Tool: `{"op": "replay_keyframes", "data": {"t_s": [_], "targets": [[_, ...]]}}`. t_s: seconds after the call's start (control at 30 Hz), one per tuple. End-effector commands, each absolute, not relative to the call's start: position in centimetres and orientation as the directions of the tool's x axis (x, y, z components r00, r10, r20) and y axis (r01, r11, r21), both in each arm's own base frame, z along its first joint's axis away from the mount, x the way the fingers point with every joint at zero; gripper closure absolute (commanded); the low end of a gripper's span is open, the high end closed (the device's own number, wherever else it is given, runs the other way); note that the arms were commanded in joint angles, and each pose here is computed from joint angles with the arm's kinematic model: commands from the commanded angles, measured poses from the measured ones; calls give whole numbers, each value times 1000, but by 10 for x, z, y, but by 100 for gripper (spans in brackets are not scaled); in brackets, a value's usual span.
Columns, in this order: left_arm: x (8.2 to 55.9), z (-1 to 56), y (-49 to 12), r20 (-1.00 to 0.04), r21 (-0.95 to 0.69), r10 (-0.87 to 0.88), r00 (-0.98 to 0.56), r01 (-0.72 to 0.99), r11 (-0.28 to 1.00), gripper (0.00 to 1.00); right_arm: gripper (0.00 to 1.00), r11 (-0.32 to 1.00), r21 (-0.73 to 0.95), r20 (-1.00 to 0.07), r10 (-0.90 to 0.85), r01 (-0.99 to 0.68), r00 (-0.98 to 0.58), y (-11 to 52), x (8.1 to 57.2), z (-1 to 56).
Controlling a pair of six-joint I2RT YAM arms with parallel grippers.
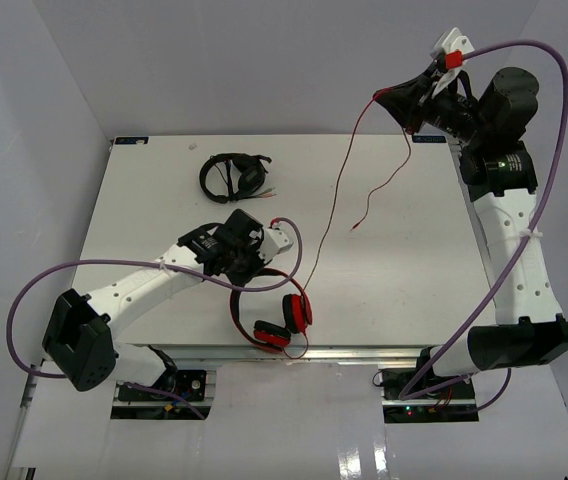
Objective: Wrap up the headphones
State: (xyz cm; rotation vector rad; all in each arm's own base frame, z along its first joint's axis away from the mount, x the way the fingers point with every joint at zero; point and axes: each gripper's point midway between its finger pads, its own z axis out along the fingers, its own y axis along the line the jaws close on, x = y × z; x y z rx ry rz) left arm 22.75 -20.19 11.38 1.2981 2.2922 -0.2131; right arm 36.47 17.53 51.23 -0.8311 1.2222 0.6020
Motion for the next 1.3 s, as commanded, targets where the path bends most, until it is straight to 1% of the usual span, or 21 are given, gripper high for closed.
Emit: {"op": "replay_keyframes", "data": {"t_s": [0.0, 0.27, 0.83, 1.07, 1.17, 1.27], "targets": [[223, 121, -213, -547, 71, 734, -402, 852, 519, 100, 92, 642, -247, -948, -4, -726, 319, 165, 355, 554], [226, 113, -212, -526, 97, 751, -399, 849, 519, 100, 92, 682, -269, -912, 47, -681, 407, 159, 338, 604], [245, 94, -208, -429, 171, 786, -446, 814, 555, 100, 92, 727, -316, -831, 98, -610, 547, 145, 291, 665], [248, 98, -211, -432, 181, 782, -450, 806, 564, 100, 92, 728, -308, -830, 109, -612, 547, 145, 289, 665], [241, 106, -220, -461, 169, 783, -417, 825, 539, 100, 92, 738, -322, -829, 83, -593, 553, 143, 297, 661], [230, 108, -226, -485, 147, 786, -384, 849, 507, 100, 92, 764, -307, -849, 50, -568, 526, 139, 317, 644]]}}
